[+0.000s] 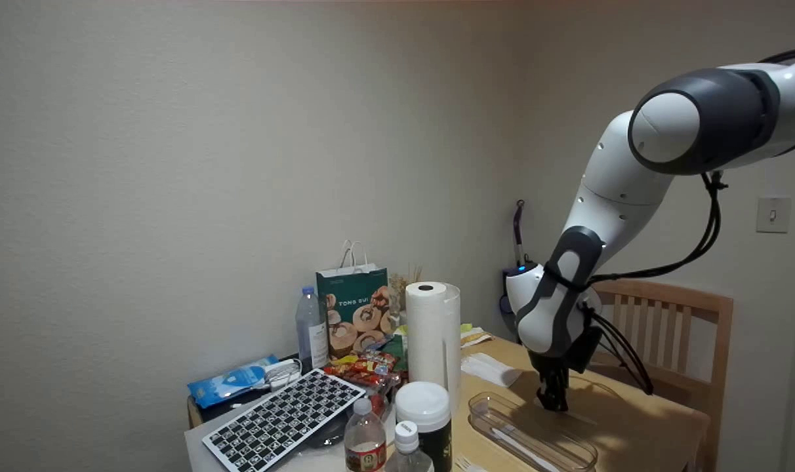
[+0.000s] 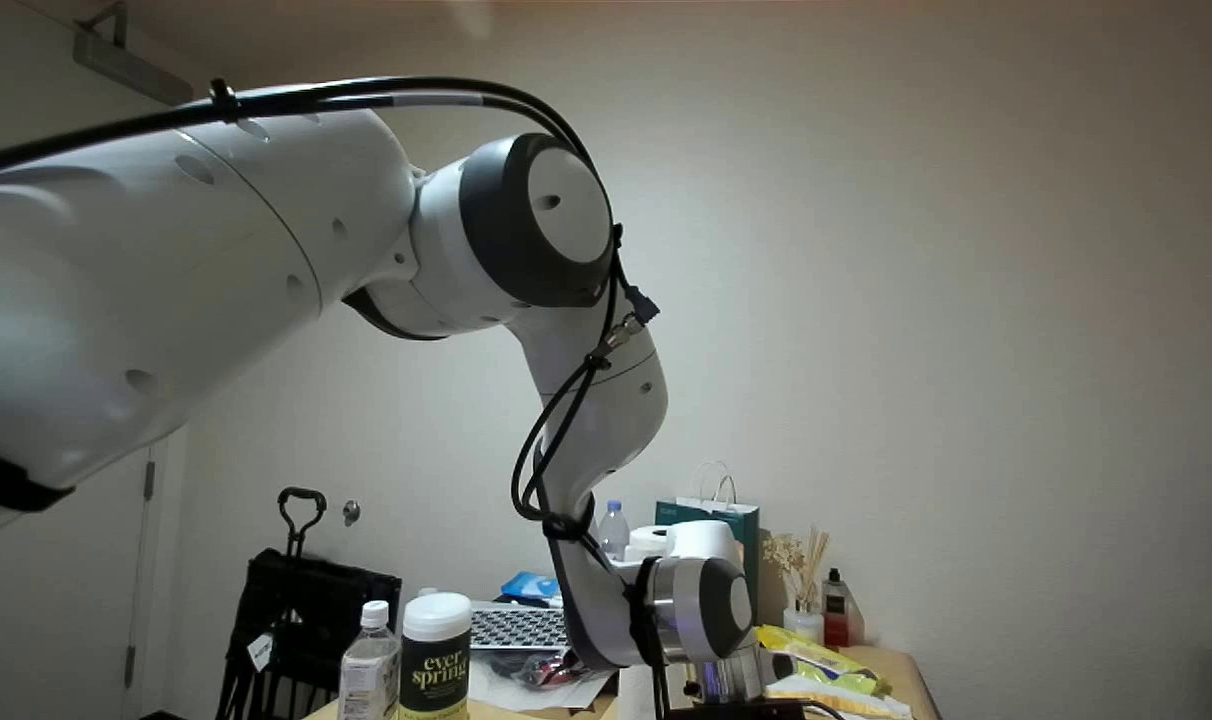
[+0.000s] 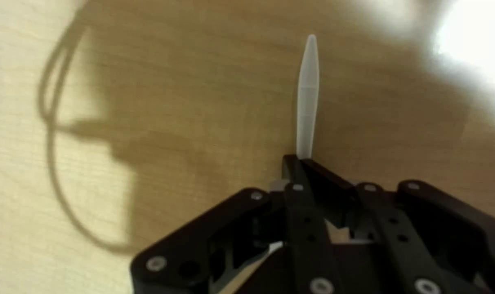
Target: Put the plastic spoon and fork in the plastic container
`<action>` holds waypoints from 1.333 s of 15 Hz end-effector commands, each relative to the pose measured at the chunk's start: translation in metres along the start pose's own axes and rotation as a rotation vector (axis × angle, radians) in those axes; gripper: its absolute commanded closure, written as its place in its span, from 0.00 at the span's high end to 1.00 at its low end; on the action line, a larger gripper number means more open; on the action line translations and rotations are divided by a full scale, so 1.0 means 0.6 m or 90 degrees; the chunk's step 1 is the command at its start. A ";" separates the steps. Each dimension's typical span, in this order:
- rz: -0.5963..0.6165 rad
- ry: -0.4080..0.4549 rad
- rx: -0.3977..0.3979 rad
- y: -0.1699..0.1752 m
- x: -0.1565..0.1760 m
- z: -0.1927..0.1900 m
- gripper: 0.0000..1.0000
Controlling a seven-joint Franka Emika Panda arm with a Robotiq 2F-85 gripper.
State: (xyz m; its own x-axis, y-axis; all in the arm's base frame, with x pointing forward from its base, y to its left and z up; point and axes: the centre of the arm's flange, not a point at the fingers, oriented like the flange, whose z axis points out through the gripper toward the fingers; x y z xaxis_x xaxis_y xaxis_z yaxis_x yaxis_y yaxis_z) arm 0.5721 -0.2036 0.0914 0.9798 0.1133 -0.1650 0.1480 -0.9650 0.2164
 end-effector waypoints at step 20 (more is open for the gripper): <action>0.010 0.040 -0.014 0.001 0.036 -0.140 0.81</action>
State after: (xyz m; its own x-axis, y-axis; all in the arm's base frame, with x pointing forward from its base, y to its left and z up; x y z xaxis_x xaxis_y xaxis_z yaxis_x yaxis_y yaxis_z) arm 0.6120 -0.1819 0.1767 0.9890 0.1252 -0.0788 0.1411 -0.9585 0.2477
